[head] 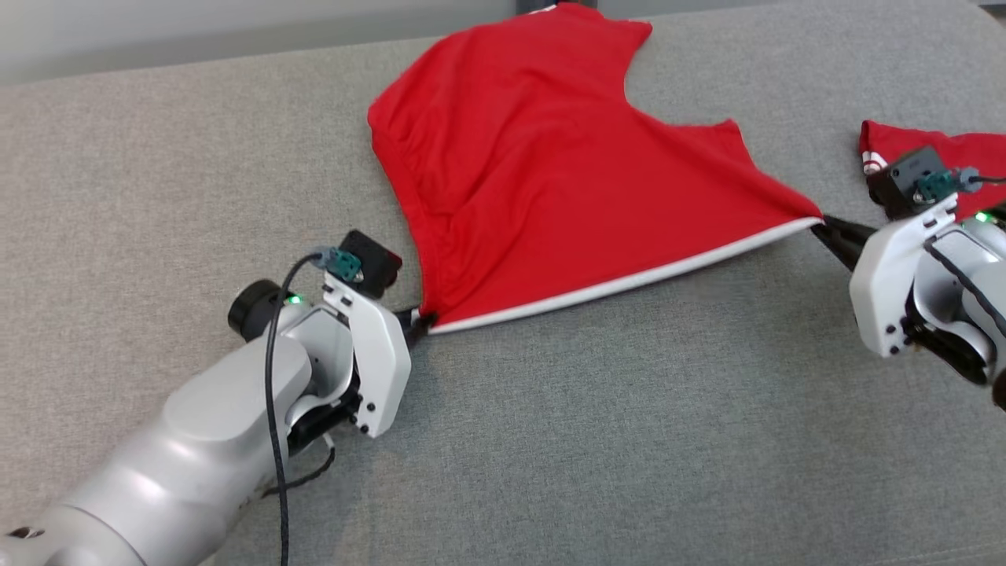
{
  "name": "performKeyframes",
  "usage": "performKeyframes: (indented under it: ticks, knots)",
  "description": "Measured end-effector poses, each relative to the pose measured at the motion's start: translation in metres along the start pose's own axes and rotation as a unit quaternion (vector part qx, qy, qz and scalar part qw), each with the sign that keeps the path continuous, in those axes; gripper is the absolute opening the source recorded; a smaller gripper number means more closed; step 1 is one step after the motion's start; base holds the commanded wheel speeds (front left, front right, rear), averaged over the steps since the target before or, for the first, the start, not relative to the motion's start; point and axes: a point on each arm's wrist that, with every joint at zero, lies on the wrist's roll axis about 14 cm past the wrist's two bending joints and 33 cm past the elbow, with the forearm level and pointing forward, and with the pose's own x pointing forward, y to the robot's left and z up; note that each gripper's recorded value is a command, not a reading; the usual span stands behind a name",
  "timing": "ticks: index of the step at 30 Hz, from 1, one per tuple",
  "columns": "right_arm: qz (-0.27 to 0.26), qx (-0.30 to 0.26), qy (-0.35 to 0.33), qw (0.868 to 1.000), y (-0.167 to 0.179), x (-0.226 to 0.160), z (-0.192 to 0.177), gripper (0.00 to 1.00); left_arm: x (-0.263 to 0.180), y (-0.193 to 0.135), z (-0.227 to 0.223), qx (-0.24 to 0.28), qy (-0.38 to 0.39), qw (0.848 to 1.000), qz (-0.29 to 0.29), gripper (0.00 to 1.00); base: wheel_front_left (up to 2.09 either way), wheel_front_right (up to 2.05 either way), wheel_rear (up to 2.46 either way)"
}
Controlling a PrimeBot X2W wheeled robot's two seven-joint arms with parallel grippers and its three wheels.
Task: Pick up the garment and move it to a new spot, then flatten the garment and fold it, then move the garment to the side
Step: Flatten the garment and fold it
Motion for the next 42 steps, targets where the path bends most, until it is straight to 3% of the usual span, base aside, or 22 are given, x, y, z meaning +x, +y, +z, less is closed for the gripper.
performKeyframes:
  ticks: [15,21,27,38,42]
  knots:
    - [0.042,0.034,0.093,0.994,0.01,-0.056,-0.028,0.0,-0.027,-0.047,-0.036,-0.024,0.065,0.996,-0.058,0.0,0.0,0.0,0.0]
    - [0.067,0.109,0.139,0.982,0.02,-0.086,-0.047,0.0,-0.042,-0.069,-0.05,-0.048,0.077,0.992,-0.087,0.0,0.0,0.0,0.0]
    - [0.075,0.134,0.176,0.972,0.02,-0.111,-0.062,0.0,-0.052,-0.089,-0.06,-0.075,0.084,0.988,-0.11,0.0,0.0,0.0,0.0]
    - [0.105,0.153,0.223,0.957,0.034,-0.15,-0.087,0.0,-0.074,-0.137,-0.084,-0.189,0.103,0.963,-0.16,0.0,0.0,0.0,0.0]
    - [0.102,0.147,0.206,0.962,0.028,-0.149,-0.077,0.0,-0.077,-0.145,-0.081,-0.222,0.102,0.955,-0.167,0.0,0.0,0.0,0.0]
